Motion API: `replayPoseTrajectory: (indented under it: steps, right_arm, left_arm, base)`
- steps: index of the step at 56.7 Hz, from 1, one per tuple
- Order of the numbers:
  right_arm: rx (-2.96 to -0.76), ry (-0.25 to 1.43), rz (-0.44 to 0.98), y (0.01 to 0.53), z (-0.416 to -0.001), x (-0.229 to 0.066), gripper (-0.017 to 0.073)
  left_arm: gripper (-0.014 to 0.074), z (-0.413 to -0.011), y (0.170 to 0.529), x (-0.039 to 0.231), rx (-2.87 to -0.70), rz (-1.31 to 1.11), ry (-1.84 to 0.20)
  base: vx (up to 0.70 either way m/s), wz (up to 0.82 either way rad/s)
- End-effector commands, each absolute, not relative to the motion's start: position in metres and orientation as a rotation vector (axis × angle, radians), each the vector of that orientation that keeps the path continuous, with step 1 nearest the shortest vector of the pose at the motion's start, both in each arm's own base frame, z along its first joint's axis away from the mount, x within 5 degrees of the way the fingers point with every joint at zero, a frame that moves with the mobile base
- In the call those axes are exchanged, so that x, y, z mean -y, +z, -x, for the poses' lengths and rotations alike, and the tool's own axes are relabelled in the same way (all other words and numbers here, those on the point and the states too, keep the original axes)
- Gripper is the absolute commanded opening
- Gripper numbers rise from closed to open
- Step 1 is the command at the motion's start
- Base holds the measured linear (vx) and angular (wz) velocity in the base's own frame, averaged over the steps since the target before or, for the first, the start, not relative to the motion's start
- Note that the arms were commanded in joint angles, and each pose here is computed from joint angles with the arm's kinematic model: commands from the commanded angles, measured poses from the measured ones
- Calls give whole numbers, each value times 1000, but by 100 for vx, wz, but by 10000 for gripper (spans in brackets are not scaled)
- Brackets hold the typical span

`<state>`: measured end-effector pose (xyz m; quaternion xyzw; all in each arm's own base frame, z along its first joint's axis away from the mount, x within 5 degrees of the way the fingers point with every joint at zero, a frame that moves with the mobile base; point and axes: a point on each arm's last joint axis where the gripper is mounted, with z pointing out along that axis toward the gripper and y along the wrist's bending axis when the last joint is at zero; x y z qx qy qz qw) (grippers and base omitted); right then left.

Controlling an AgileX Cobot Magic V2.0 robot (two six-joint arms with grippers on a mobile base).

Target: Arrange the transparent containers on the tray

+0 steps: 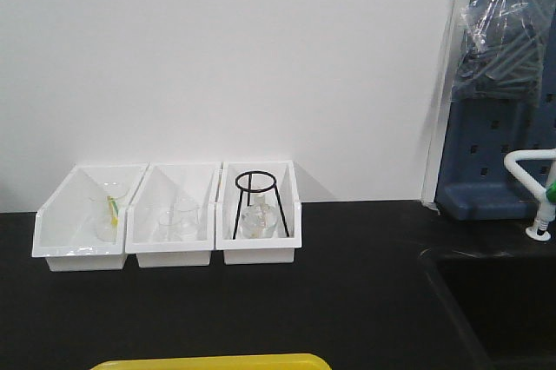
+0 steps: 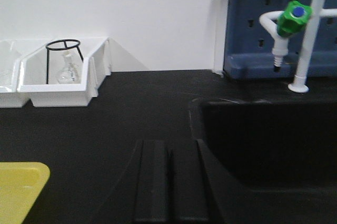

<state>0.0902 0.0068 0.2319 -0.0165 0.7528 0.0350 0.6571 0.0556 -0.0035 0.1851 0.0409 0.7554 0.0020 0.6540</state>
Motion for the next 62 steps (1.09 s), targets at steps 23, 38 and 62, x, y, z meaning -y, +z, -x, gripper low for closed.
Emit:
replayPoseTrajectory:
  steps: [23, 38, 62]
  right_arm:
    - [-1515, 57, 29, 200, -56, -3, -11]
    - [-1515, 57, 29, 200, -56, -3, -11]
    - [-1515, 57, 29, 200, -56, -3, -11]
  left_arm:
    - [0, -56, 185, 3, -1634, -68, 0]
    - [0, -56, 185, 3, -1634, -68, 0]
    - [0, -56, 185, 3, -1634, -68, 0]
  base:
    - [0, 0]
    - [0, 0]
    - [0, 0]
